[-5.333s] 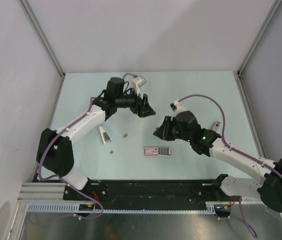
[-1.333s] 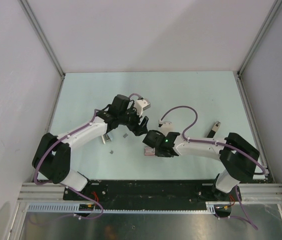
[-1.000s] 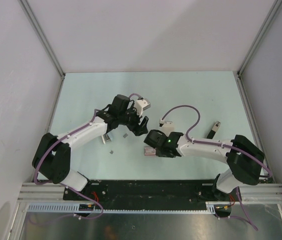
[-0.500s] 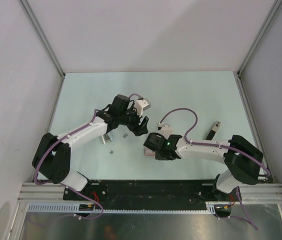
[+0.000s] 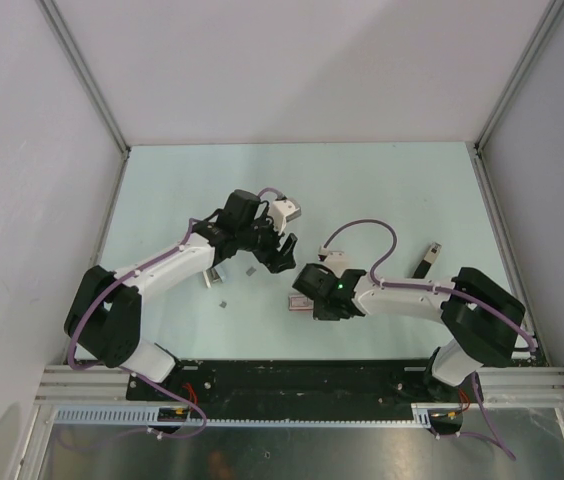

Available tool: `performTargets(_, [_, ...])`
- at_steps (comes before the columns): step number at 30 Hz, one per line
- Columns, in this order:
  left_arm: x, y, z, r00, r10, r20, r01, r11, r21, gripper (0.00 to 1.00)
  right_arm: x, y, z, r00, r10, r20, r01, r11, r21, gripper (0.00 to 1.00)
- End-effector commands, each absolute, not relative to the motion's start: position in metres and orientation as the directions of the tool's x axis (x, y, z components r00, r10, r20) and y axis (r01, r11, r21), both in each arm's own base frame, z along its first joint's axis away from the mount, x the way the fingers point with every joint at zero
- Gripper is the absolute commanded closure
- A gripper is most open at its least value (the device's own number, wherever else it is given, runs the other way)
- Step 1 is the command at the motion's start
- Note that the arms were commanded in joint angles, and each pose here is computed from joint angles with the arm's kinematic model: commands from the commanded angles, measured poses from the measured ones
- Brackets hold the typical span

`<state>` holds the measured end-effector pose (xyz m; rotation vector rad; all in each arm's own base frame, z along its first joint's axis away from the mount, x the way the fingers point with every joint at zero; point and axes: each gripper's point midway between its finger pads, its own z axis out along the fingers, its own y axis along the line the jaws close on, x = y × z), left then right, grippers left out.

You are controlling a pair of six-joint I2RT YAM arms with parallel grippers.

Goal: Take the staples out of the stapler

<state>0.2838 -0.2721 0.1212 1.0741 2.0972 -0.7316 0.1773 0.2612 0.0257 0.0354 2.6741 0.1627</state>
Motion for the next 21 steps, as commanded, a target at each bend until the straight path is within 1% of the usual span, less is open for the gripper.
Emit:
performTargets(1, [0.283,-0.277,0.140,-0.360,0.480,-0.800,0.884,0.450,-0.127,0.22,0.185,0.264,0.026,-0.891,0.064,-0.450,-0.003,0.989,0.146,1.00])
performTargets(15, [0.282,-0.276,0.140,-0.355,0.485,-0.799,0.886,0.448,-0.122,0.22,0.198,0.266,0.025,-0.893,0.068,-0.444,-0.014,0.984,0.178,1.00])
performTargets(21, [0.282,-0.275,0.140,-0.353,0.487,-0.799,0.886,0.448,-0.118,0.22,0.200,0.274,0.032,-0.891,0.070,-0.449,-0.034,0.975,0.219,1.00])
